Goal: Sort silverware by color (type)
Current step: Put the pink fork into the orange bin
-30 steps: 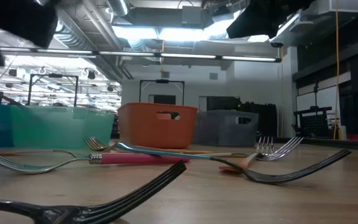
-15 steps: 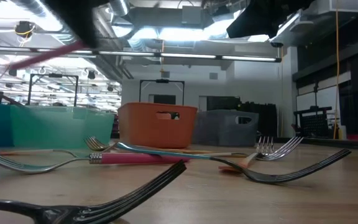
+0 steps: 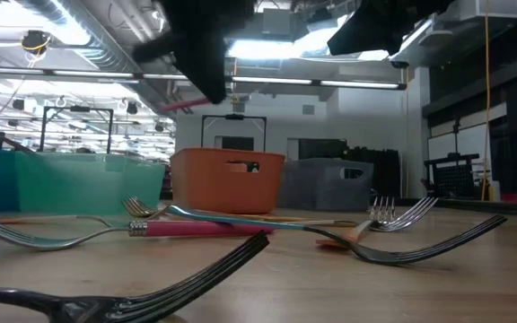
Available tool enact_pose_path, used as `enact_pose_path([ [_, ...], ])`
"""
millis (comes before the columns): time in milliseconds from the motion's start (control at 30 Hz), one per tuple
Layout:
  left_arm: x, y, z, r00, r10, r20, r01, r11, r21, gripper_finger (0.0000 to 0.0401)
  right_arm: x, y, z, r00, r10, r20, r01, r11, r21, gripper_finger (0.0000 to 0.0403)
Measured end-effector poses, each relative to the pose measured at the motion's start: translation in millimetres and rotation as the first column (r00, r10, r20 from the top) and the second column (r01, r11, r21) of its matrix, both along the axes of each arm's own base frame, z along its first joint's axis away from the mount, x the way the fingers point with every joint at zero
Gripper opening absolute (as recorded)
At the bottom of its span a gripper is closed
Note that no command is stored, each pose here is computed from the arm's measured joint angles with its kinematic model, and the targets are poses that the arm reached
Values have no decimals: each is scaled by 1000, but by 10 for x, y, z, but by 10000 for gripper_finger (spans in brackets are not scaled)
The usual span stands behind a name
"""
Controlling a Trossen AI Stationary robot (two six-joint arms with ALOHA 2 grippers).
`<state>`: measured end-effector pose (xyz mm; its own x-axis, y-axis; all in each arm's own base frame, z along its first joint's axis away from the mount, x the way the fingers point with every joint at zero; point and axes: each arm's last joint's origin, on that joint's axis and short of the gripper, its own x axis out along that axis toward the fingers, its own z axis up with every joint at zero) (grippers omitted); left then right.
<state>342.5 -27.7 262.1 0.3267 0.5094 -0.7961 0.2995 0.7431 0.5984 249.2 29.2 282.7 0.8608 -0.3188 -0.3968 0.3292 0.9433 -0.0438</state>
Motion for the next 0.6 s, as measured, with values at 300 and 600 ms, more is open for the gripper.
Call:
enact_pose_path([
  [300,-44,518,-284,984,-101,-145,89,992,-92,38,0,1,0,1000,0,0,0,1000,0,99],
  [600,-69,740,-505,991,-92,-95,75,984,-161,39,0,0,0,1000,0,0,0,1000,0,99],
])
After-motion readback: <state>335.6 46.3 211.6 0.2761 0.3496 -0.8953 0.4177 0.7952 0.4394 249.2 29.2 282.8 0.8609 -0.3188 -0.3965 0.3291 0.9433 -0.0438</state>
